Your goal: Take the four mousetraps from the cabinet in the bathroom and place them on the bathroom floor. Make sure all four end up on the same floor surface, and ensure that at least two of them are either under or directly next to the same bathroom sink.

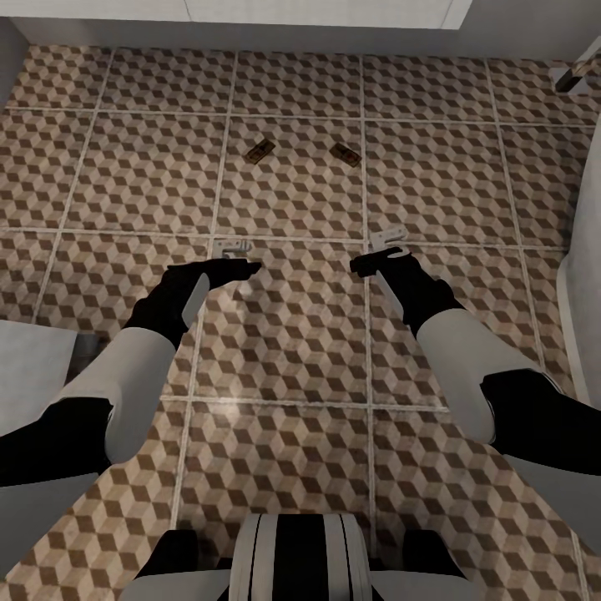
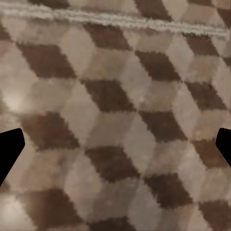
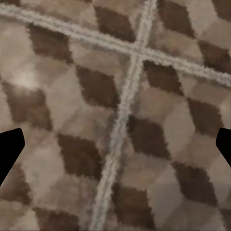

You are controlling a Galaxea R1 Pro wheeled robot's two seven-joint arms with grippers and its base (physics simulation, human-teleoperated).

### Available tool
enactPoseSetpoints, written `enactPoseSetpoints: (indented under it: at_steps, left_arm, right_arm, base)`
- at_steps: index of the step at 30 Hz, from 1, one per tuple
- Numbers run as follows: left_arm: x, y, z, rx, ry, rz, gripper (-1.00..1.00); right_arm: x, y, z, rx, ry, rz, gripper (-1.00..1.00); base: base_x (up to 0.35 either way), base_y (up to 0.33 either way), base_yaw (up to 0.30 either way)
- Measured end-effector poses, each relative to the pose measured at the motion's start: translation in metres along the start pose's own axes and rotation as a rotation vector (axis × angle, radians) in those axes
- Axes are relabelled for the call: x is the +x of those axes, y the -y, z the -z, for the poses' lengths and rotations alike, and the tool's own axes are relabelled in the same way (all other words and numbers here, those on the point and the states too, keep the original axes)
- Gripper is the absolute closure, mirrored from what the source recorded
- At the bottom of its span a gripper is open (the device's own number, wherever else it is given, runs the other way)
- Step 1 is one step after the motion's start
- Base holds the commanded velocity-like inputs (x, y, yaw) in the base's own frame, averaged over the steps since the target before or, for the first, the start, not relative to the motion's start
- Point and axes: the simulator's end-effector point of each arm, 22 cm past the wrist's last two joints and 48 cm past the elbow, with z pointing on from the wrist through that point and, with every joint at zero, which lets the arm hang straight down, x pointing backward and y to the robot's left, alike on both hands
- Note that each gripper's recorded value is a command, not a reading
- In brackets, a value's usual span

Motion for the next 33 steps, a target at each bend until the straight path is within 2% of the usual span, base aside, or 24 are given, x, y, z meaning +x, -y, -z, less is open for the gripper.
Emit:
enactPoseSetpoints:
  at_steps: [33]
  left_arm:
    - [-0.085, 0.024, 0.064, 0.006, 0.109, -0.032, -1.00]
  right_arm:
    - [-0.088, 0.023, 0.070, 0.029, 0.136, -0.001, -1.00]
  base:
    - [0.000, 0.000, 0.000]
